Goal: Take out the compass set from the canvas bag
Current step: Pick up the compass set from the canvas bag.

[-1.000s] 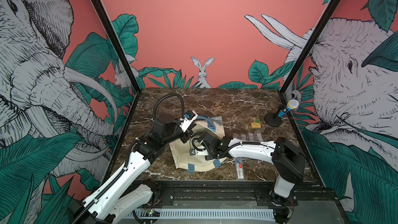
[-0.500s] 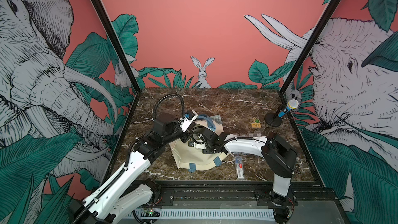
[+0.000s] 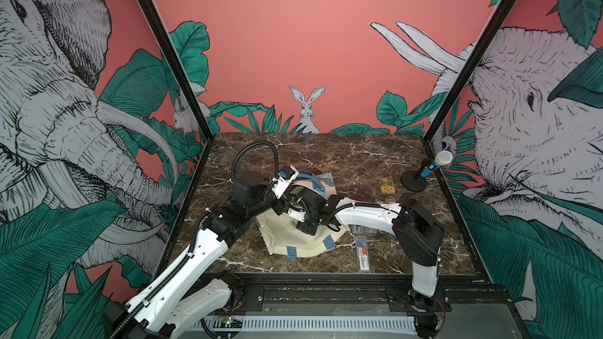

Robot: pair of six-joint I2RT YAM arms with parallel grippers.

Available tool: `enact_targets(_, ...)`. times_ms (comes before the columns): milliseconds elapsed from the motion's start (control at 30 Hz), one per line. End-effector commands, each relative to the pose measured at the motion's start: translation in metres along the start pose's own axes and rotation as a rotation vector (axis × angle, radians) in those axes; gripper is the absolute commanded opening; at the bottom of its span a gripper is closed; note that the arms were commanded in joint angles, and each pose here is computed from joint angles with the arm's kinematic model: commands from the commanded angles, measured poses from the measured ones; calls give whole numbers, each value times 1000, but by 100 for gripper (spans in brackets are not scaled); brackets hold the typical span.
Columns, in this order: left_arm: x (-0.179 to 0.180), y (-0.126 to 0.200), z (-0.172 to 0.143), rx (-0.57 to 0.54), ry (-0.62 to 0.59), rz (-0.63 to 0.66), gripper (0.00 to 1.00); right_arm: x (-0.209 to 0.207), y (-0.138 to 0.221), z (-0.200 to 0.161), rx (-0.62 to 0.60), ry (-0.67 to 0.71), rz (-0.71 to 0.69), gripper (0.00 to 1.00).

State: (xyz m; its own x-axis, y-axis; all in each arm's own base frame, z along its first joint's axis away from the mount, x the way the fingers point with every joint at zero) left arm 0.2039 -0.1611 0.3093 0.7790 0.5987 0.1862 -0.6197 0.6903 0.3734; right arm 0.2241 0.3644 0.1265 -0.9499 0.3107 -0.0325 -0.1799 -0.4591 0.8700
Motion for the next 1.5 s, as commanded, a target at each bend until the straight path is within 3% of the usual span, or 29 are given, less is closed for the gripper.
enact_targets(0, -4, 5, 9, -55, -18, -31, 0, 1, 11, 9, -43, -70, 90, 49)
enact_targets(133, -4, 5, 10, -57, -17, -31, 0, -18, 19, 16, -74, -58, 16, 60)
enact_targets(267, -4, 7, 9, -59, -15, -24, 0, -39, 16, 24, -99, -174, -28, 73)
enact_targets(533, -5, 6, 9, -58, -15, -33, 0, -53, -5, 10, -101, -319, -5, 87)
enact_targets(800, -4, 6, 8, -56, -18, -25, 0, -48, -9, -3, 29, -454, 57, 84)
enact_targets(1067, -4, 6, 9, -56, -16, -27, 0, -45, 19, 4, 51, -664, 17, 65)
enact_targets(1333, -4, 7, 9, -63, -16, -28, 0, -59, 54, 17, -103, -937, -225, 71)
enact_targets(1467, -5, 7, 9, -63, -15, -29, 0, -57, 54, 19, -110, -965, -357, 73)
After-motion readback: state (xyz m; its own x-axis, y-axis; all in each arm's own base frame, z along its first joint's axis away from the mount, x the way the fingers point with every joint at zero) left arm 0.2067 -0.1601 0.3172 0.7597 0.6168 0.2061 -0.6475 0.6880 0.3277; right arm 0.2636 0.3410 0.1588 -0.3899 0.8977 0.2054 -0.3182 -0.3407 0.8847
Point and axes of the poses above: each gripper's point midway between its finger pads, its own y axis back along the fingers, its own x axis along the line the jaws close on, z = x × y, the point moved 8 cm from there along y, back along the fingers, and after that the axes turned 2 degrees about -y, right-handed, at the moved point
